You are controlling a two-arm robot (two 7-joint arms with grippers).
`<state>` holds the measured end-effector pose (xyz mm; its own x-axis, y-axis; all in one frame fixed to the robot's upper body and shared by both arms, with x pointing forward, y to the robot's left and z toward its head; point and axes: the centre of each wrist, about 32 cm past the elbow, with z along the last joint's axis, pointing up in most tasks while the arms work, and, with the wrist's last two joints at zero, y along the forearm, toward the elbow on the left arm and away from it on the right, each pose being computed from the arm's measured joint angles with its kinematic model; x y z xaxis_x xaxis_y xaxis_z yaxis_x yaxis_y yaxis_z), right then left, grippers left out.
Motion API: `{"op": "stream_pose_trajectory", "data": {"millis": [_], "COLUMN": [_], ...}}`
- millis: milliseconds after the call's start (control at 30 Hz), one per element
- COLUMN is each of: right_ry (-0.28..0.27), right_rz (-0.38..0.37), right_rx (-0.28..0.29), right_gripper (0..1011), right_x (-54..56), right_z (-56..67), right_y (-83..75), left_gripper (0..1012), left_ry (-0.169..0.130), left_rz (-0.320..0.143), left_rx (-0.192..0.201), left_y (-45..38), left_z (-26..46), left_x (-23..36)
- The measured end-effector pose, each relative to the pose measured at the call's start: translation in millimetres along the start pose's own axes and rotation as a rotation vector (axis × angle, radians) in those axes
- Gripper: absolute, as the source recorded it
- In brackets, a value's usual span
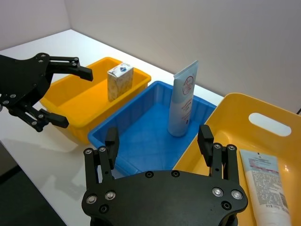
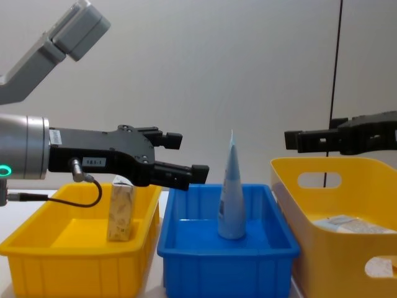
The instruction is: Bimanual collaborative sorting of washing and personal care products
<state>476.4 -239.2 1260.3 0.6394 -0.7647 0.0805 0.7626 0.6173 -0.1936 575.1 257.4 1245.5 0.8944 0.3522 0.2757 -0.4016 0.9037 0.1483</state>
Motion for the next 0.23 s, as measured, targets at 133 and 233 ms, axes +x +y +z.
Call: {"op": "stream_pose_trajectory", "data": {"millis": [133,233], "right_ry": [0.000,0.000], "right_rz": [0.006,0.011], "right_rx": [0.001,0.001], "right_gripper": [1002,1002], "right_x": [-0.6,-1.0], "right_z": [-0.1,-0.4], "right_y": [-0.4,-0.6], "left_gripper": [1001,1001], "left_ry": [0.000,0.000], "left_rz": [0.000,0.000], "left_rx": [0.000,0.000], "left_y": [0.0,0.0], "left_z": [0.0,0.0], "left_x": [0.0,0.0]}}
